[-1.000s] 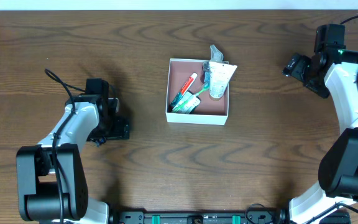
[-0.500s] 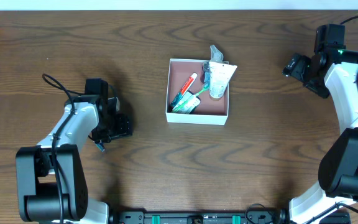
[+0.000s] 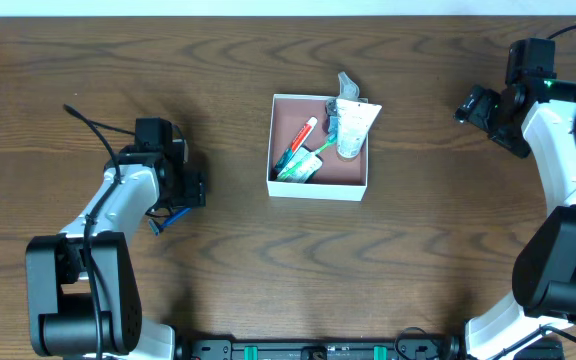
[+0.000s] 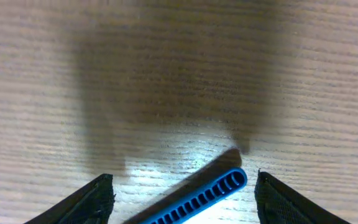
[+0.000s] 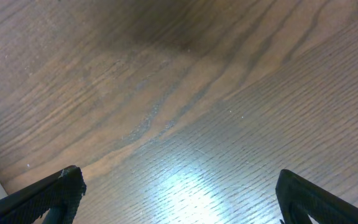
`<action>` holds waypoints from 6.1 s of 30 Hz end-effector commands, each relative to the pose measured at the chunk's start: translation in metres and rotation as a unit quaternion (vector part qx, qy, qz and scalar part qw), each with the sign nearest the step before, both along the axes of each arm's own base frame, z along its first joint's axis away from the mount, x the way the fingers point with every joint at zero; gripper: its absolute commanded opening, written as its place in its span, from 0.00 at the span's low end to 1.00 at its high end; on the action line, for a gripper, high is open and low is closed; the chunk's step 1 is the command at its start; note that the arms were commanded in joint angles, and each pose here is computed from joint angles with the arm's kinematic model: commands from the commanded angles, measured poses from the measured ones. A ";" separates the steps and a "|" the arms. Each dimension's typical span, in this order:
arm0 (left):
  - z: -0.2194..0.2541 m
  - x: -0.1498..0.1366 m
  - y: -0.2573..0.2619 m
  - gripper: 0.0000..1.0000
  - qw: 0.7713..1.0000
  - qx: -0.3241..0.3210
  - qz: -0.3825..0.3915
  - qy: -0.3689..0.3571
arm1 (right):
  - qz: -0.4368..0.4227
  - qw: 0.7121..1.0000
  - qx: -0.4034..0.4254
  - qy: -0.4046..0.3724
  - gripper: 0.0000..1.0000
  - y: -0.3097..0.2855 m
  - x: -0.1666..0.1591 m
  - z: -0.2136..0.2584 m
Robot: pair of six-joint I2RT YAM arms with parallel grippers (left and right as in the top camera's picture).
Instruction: Pack container
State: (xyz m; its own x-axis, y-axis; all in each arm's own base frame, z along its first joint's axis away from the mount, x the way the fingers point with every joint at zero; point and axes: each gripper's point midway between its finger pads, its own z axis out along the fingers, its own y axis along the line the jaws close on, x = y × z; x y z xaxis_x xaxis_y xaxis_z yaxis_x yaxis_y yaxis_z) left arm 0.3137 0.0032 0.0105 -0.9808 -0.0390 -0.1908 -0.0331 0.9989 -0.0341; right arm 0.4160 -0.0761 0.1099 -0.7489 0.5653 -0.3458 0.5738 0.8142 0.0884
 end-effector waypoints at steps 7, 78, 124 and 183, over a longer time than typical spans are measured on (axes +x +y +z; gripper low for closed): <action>-0.008 -0.014 0.004 0.72 0.996 0.024 -0.085 0.023 | -0.009 1.000 -0.001 -0.003 0.99 -0.002 0.002 0.002; -0.015 -0.042 -0.020 0.12 0.995 -0.062 0.032 0.077 | -0.009 1.000 -0.001 -0.003 0.99 -0.002 0.002 0.002; 0.152 0.086 -0.230 0.17 0.925 -0.296 -0.137 -0.195 | -0.008 1.000 -0.001 -0.003 0.99 -0.002 0.002 0.002; 0.324 -0.045 0.027 0.98 0.899 -0.027 0.140 -0.413 | -0.009 1.000 -0.001 -0.003 0.99 -0.002 0.002 0.002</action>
